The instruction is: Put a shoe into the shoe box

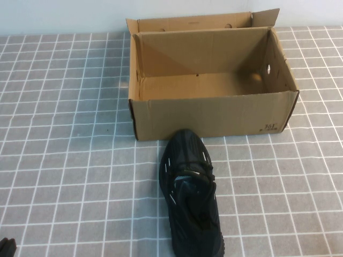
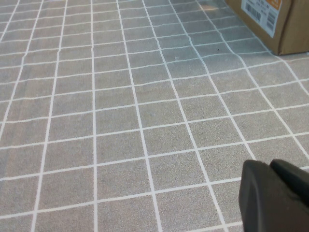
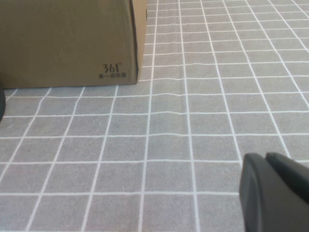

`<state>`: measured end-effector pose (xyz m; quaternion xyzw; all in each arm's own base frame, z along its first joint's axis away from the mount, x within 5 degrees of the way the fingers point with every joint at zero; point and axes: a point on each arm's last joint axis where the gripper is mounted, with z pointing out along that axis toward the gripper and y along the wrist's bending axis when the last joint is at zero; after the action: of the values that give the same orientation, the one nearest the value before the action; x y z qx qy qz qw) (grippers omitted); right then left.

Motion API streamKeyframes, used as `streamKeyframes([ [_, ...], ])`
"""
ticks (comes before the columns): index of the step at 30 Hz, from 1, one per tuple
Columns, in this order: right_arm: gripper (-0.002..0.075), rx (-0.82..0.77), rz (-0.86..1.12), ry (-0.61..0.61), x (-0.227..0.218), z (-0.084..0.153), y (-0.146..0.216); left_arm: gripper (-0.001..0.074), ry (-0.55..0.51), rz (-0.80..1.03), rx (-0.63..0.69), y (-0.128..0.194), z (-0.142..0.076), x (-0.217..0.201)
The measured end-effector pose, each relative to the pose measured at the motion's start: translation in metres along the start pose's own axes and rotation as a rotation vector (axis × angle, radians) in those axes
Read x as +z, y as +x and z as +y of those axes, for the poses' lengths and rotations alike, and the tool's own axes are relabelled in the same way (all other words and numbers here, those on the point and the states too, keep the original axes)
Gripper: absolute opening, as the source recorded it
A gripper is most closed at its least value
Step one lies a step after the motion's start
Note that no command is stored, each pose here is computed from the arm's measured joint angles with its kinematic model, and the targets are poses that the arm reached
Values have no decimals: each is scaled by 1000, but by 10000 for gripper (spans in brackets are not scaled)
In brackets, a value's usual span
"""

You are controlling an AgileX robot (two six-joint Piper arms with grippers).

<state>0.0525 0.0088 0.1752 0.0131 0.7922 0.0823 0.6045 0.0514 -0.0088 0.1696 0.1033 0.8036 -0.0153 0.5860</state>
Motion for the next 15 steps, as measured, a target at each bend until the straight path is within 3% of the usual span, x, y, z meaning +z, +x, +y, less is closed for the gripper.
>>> streamKeyframes([
  [15, -18, 0, -6, 0, 0, 0, -1, -1, 0, 0, 0, 0, 0, 0],
])
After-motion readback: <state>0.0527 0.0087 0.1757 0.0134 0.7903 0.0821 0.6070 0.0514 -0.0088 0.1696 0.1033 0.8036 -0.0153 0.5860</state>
